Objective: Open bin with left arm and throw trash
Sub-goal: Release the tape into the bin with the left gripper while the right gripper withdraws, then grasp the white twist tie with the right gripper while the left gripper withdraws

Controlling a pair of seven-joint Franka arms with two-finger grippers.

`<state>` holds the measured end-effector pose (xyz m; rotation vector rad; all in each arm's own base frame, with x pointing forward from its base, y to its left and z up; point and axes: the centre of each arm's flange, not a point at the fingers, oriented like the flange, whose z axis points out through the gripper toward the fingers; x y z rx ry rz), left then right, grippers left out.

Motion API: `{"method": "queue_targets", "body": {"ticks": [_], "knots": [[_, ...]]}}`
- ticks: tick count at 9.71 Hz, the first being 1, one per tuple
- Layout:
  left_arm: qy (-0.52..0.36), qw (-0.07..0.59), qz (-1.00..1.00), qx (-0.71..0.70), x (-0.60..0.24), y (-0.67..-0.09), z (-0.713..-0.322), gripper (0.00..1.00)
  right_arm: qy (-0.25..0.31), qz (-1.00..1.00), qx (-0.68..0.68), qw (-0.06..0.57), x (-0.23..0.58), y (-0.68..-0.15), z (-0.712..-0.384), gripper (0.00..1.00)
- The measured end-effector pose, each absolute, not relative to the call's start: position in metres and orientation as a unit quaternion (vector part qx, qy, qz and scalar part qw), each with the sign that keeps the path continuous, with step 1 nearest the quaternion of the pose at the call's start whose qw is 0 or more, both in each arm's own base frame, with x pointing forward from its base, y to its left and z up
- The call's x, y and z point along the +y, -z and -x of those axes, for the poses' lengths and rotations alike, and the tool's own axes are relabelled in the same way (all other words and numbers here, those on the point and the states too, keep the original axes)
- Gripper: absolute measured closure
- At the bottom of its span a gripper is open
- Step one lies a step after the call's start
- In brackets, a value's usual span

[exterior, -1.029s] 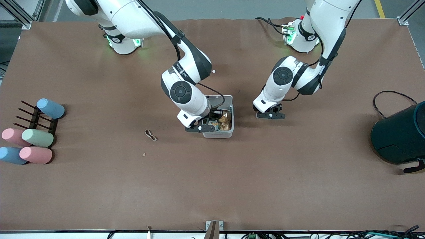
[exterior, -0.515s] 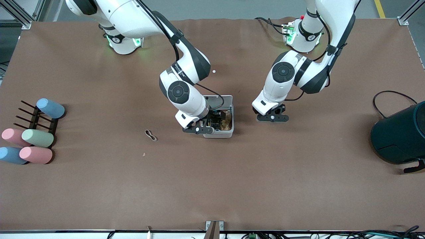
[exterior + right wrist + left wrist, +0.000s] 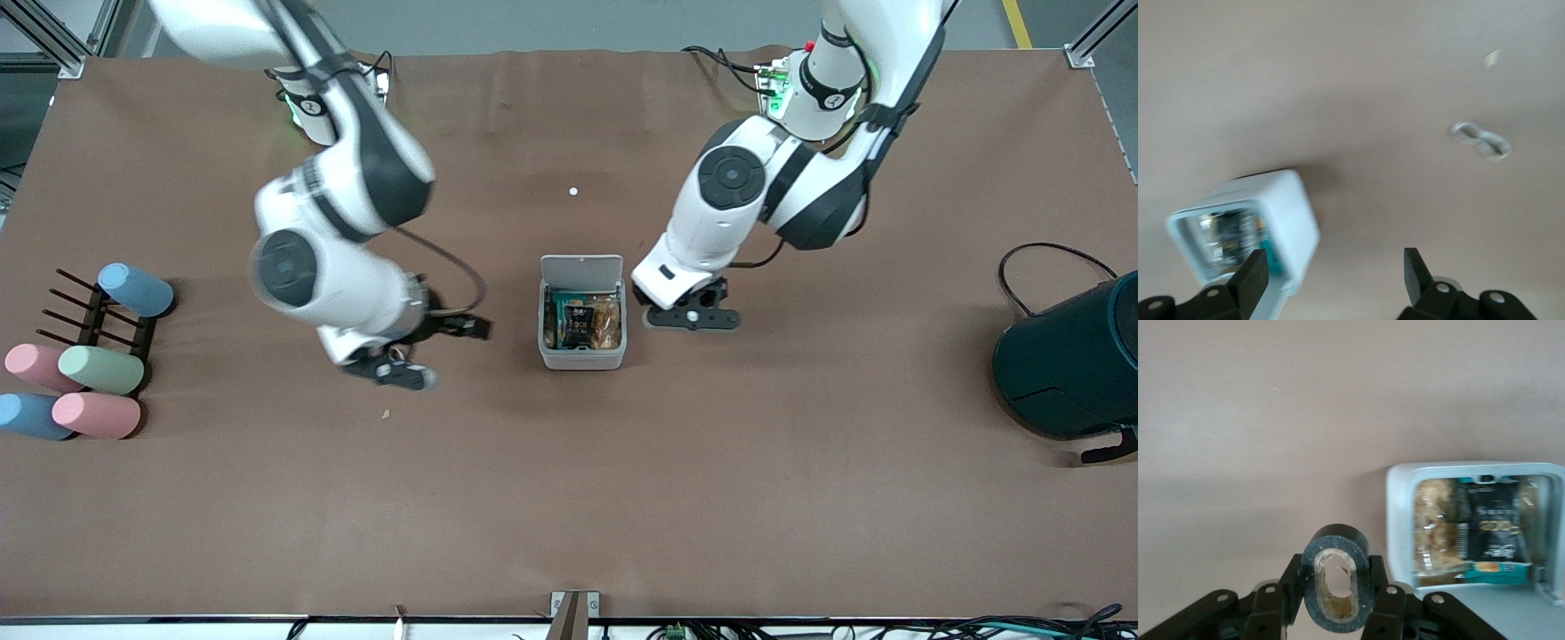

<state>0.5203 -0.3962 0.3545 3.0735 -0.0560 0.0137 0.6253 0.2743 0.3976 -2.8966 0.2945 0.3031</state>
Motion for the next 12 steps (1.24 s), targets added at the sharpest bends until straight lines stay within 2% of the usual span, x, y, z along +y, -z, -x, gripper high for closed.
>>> {"method": "queue_targets", "body": {"ticks": [2, 4, 6, 8, 11, 12], "knots": [[0.019, 0.037, -0.999, -0.011, -0.448, -0.324, -0.497, 0.58, -0.085, 0.991, 0.028, 0.104, 0.222, -0.328, -0.625, 0.08], [0.025, 0.035, -0.999, -0.010, -0.465, -0.310, -0.490, 0.59, -0.028, 0.994, -0.039, 0.097, 0.213, -0.263, -0.596, 0.07], [0.027, 0.033, -0.999, -0.004, -0.463, -0.307, -0.491, 0.59, 0.037, 0.992, -0.092, 0.072, 0.230, -0.237, -0.569, 0.07], [0.028, 0.032, -0.999, -0.002, -0.463, -0.307, -0.491, 0.58, 0.057, 0.990, -0.121, 0.048, 0.224, -0.231, -0.567, 0.07], [0.035, 0.025, -0.999, 0.001, -0.458, -0.304, -0.493, 0.19, 0.060, 0.987, -0.148, 0.007, 0.184, -0.214, -0.575, 0.07], [0.037, 0.021, -0.999, 0.007, -0.452, -0.306, -0.498, 0.04, 0.054, 0.987, -0.153, 0.003, 0.181, -0.206, -0.574, 0.07]]}}
